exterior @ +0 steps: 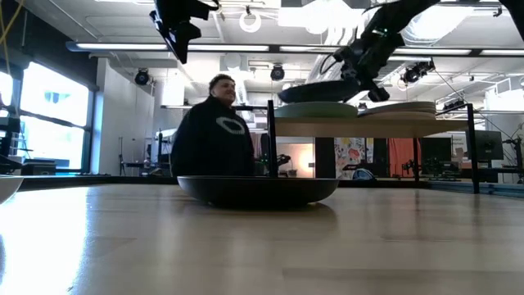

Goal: Place and stack plates onto a shelf
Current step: Stack the dark blue plate on top of the light green plate on the shelf

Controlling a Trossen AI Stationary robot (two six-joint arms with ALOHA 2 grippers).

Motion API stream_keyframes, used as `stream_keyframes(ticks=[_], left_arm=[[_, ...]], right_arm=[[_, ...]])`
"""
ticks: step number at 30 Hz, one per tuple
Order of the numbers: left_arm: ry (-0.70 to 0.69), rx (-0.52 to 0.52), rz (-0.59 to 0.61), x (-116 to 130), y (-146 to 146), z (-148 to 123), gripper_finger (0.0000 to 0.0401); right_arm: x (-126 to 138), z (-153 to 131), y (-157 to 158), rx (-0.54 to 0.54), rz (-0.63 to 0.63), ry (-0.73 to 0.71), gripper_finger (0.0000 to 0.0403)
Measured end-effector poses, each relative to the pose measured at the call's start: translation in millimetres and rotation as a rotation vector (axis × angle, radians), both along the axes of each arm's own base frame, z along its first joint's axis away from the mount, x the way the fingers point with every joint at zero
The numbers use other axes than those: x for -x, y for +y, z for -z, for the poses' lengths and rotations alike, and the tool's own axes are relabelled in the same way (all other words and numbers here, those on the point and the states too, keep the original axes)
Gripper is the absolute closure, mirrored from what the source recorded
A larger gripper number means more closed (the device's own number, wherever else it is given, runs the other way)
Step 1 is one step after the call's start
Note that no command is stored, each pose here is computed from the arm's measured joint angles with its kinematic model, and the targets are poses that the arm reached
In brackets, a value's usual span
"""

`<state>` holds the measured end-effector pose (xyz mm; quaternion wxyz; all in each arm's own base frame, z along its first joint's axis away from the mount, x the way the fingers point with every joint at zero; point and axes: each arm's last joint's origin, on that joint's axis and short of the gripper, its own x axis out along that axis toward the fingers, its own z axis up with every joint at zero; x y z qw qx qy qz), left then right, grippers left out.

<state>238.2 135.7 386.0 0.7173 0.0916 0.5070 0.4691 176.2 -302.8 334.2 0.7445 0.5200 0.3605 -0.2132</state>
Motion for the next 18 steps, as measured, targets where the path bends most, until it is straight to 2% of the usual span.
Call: stream_keyframes(ticks=[8, 18], left_arm=[[0.000, 0.001, 0.000, 0.0, 0.0, 0.0, 0.0266], [0.000, 0.001, 0.001, 0.0, -0.1, 0.0, 0.0266]], right_arm=[[-7.8, 19.2, -1.8, -0.038, 0.057, 0.007, 0.0403], [-20.7, 21.1, 6.3, -0.010, 0.045, 0.075, 0.0403]])
